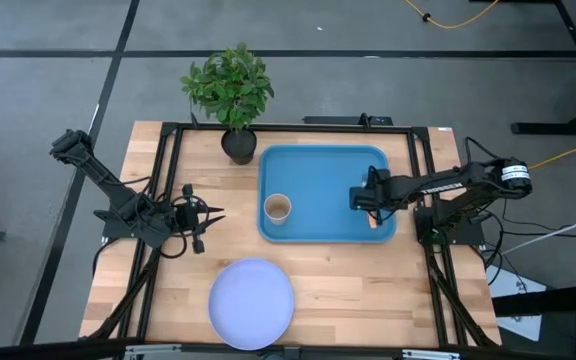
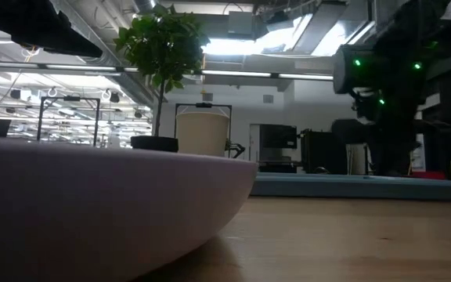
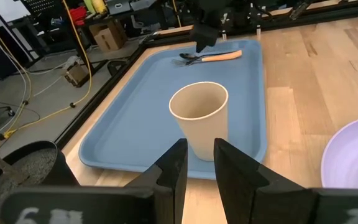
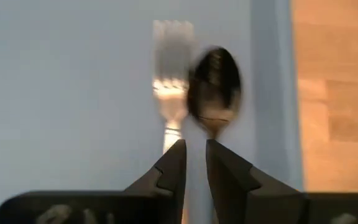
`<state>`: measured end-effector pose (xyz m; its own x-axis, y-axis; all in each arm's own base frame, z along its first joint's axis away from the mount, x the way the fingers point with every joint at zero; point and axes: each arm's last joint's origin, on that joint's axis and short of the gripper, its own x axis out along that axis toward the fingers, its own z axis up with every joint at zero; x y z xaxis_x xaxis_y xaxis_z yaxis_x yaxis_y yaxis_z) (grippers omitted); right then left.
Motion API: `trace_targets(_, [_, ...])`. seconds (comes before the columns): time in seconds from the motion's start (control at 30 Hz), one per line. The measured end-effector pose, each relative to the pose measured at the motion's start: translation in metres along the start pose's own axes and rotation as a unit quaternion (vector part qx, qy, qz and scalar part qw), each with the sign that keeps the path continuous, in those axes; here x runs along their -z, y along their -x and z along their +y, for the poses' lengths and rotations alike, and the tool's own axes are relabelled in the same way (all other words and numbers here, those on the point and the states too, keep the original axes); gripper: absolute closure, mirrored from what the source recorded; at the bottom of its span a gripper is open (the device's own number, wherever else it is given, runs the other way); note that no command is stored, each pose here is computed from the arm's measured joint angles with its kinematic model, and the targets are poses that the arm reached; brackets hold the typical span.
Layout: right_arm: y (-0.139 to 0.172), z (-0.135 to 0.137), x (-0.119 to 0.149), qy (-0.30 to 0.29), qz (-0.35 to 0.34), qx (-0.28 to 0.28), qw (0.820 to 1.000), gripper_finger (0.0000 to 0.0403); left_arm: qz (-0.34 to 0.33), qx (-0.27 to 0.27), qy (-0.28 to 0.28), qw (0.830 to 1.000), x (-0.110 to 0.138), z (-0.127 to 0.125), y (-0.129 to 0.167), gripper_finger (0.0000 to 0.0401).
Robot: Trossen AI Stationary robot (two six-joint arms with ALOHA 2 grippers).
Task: Pick and place plate/cup/fork/spoon on tray
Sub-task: Put the plate on the center of the tray
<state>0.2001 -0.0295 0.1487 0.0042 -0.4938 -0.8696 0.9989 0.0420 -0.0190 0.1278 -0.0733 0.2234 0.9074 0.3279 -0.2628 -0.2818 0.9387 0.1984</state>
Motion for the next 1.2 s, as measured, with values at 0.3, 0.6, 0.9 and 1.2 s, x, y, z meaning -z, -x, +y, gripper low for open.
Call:
trace_targets(0.3, [0.051, 0.063, 0.012, 0.051, -0.008, -0.286, 0.957, 0.0336, 0.0, 0.0, 0.0, 1.0, 0.0, 0.0, 0.0, 0.0328])
trace_targets(0.6, [0.124, 0.082, 0.067, 0.208, -0.048, -0.559, 0.802, 0.0336, 0.0, 0.0, 0.0, 1.0, 0.0, 0.0, 0.0, 0.0329])
trace_targets(0.9, [0.145, 0.068, 0.104, 0.415, -0.086, -0.621, 0.659, 0.0336, 0.0, 0.0, -0.001, 1.0, 0.0, 0.0, 0.0, 0.0329])
trace_targets(1.2, [0.096, 0.025, 0.107, 0.482, -0.085, -0.642, 0.59, 0.0336, 0.0, -0.001, -0.034, 0.999, 0.0, 0.0, 0.0, 0.0328])
